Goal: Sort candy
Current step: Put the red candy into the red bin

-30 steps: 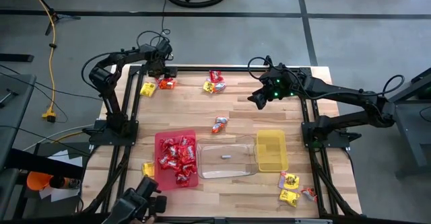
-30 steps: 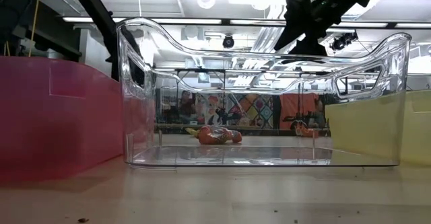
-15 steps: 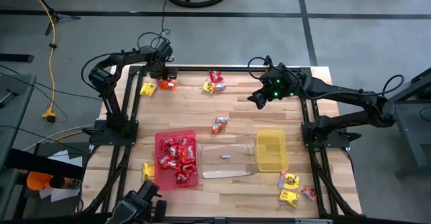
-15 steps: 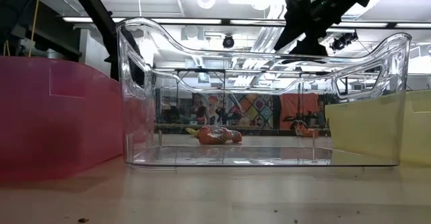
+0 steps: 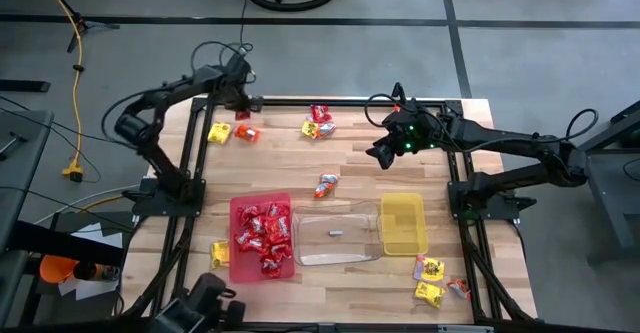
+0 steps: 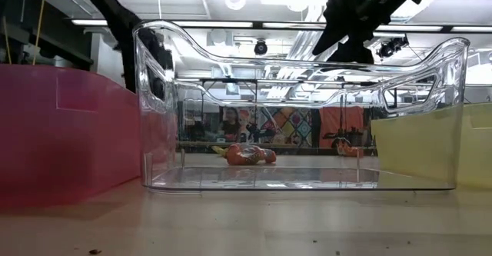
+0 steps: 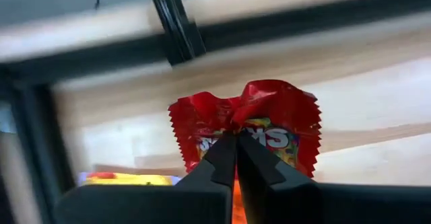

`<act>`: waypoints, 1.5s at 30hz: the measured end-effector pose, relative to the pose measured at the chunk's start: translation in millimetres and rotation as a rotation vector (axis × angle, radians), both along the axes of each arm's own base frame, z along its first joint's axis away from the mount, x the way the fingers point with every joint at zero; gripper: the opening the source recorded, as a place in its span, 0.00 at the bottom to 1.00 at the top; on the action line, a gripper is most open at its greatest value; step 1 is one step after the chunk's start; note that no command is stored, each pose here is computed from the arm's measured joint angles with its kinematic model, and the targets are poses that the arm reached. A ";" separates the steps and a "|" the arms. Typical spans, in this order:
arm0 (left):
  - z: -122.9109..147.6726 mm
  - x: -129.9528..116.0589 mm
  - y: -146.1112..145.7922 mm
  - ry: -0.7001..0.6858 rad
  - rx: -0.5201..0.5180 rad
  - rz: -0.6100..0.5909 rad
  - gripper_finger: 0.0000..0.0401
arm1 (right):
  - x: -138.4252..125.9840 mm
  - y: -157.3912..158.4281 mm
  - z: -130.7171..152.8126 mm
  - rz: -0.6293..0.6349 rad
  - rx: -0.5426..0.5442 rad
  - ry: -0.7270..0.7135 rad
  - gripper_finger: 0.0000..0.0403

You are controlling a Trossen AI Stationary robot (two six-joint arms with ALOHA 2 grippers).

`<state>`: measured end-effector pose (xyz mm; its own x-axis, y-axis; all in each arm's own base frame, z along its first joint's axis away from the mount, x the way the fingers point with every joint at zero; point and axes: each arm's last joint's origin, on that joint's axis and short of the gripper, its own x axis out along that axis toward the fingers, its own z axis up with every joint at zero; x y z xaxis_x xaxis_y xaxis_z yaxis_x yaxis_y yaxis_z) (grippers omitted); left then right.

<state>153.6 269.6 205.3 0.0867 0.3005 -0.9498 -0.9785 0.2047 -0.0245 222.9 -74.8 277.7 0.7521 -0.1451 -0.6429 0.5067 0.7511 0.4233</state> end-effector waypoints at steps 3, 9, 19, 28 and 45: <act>27.8 -0.6 -10.0 -0.072 0.091 -0.031 0.00 | 0.0 0.0 0.0 0.000 -0.001 0.000 0.52; 80.0 21.2 -51.2 -0.268 0.263 -0.245 0.00 | -0.3 0.1 -0.4 0.018 -0.020 0.009 0.52; 116.5 82.3 -198.8 -0.582 0.264 -0.649 0.00 | -0.8 0.7 -1.1 0.111 -0.102 0.032 0.52; 128.4 60.8 -302.4 -0.806 0.084 -0.723 0.00 | 4.5 1.4 5.5 0.152 -0.060 -0.073 0.52; 81.2 22.5 -349.0 -0.560 -0.009 -1.072 0.00 | 28.6 44.1 34.0 0.071 0.298 -0.419 0.52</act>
